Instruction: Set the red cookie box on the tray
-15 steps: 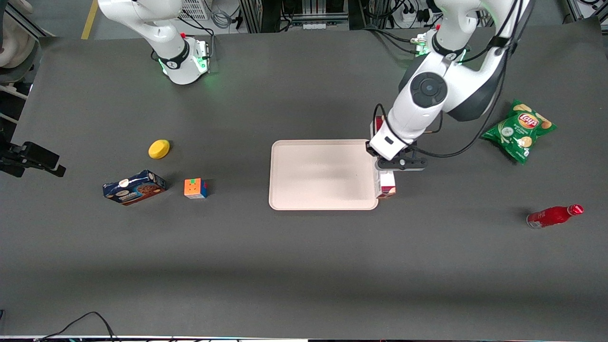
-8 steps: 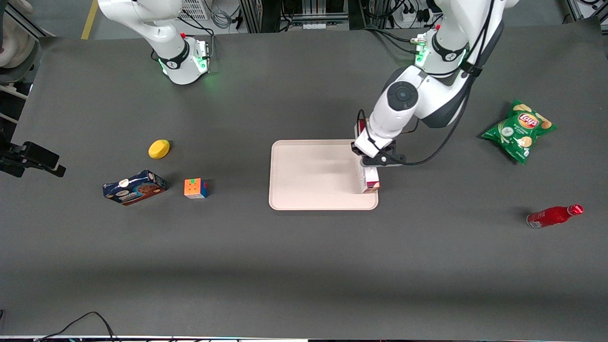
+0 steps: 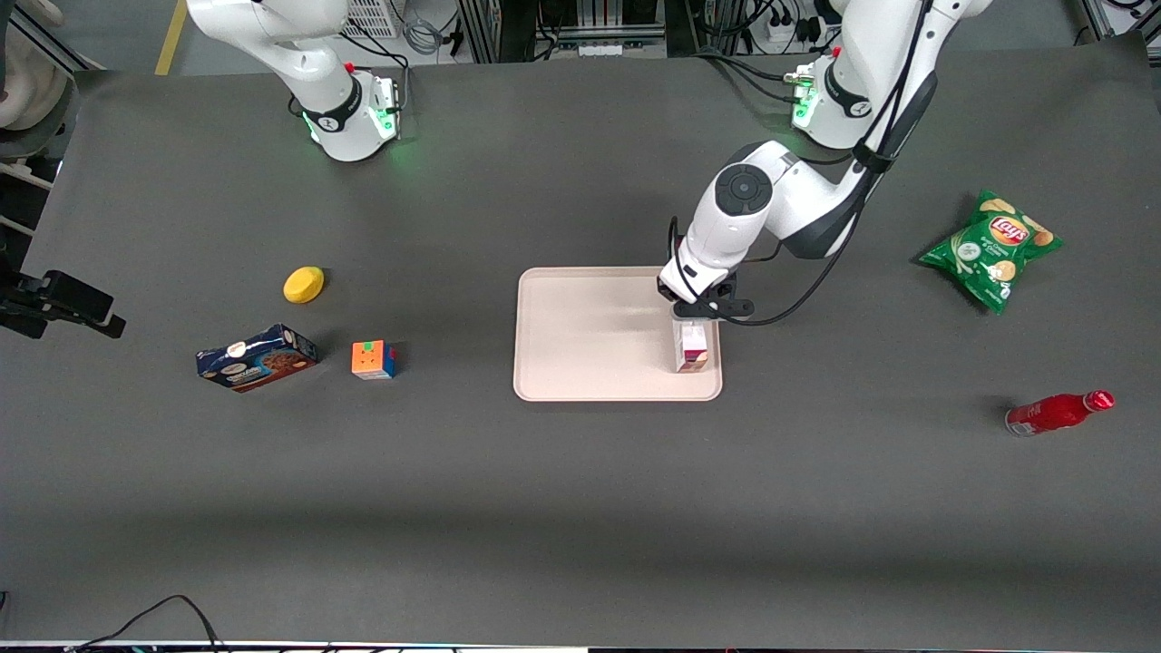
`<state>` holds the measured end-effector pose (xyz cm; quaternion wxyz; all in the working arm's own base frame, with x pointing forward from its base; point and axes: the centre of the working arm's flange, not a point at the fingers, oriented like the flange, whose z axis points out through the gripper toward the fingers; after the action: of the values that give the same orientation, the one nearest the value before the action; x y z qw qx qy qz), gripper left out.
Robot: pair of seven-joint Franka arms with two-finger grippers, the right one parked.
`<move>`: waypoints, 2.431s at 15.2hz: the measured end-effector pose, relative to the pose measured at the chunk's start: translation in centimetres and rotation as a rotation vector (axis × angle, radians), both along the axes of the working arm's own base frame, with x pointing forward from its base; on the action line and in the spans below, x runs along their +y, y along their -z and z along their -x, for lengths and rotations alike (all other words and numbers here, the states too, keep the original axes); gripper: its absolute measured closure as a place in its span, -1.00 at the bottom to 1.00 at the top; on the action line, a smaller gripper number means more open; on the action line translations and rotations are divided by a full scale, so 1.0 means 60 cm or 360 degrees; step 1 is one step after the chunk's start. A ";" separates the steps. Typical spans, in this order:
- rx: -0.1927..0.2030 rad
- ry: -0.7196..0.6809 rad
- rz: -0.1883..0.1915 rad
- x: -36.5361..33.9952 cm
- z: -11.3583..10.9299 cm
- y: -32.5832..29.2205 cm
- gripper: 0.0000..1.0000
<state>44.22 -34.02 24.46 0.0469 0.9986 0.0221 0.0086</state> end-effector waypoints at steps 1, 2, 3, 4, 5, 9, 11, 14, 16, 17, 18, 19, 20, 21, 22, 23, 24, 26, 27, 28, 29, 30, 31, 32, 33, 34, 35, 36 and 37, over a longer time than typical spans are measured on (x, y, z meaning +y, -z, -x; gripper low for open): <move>-0.0010 0.0002 0.0002 0.003 -0.003 0.002 0.67; -0.0022 0.0004 0.0001 0.006 -0.007 0.004 0.67; -0.0028 0.0000 0.0003 0.009 -0.010 0.005 0.67; -0.0031 -0.0002 0.0005 0.010 -0.012 0.007 0.67; -0.0035 -0.0003 0.0008 0.011 -0.014 0.008 0.67; -0.0055 -0.0003 0.0013 0.017 -0.020 0.011 0.67; -0.0060 0.0002 0.0009 0.018 -0.021 0.012 0.67; -0.0062 -0.0005 0.0004 0.024 -0.025 0.014 0.67; -0.0066 -0.0012 0.0007 0.027 -0.028 0.016 0.65; -0.0069 -0.0015 0.0010 0.027 -0.030 0.015 0.52; -0.0074 -0.0017 0.0016 0.027 -0.032 0.015 0.34; -0.0081 -0.0017 0.0022 0.026 -0.034 0.013 0.14; -0.0087 -0.0018 0.0026 0.024 -0.036 0.010 -0.06; -0.0091 -0.0019 0.0029 0.024 -0.038 0.009 -0.30; -0.0093 -0.0020 0.0031 0.023 -0.039 0.008 -0.48; -0.0098 -0.0020 0.0034 0.023 -0.041 0.005 -0.67; -0.0112 -0.0023 0.0040 0.021 -0.046 -0.001 -0.86; -0.0165 -0.0042 0.0055 0.022 -0.066 -0.030 -1.00; -0.0196 -0.0061 0.0052 0.028 -0.079 -0.053 -1.00; -0.0226 -0.0084 0.0041 0.037 -0.093 -0.080 -1.00; -0.0259 -0.0113 0.0029 0.050 -0.108 -0.111 -1.00; -0.0292 -0.0147 0.0018 0.064 -0.121 -0.144 -1.00; -0.0316 -0.0180 0.0013 0.081 -0.133 -0.175 -1.00; -0.0323 -0.0196 0.0016 0.101 -0.143 -0.205 -1.00; -0.0317 -0.0185 0.0022 0.123 -0.154 -0.233 -1.00; -0.0304 -0.0164 0.0028 0.150 -0.167 -0.260 -1.00; -0.0284 -0.0142 0.0024 0.183 -0.181 -0.288 -1.00; -0.0259 -0.0123 0.0010 0.221 -0.196 -0.315 -1.00; -0.0225 -0.0106 -0.0013 0.264 -0.211 -0.347 -1.00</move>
<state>56.87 -18.18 45.28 0.0441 0.9944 0.0520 0.0808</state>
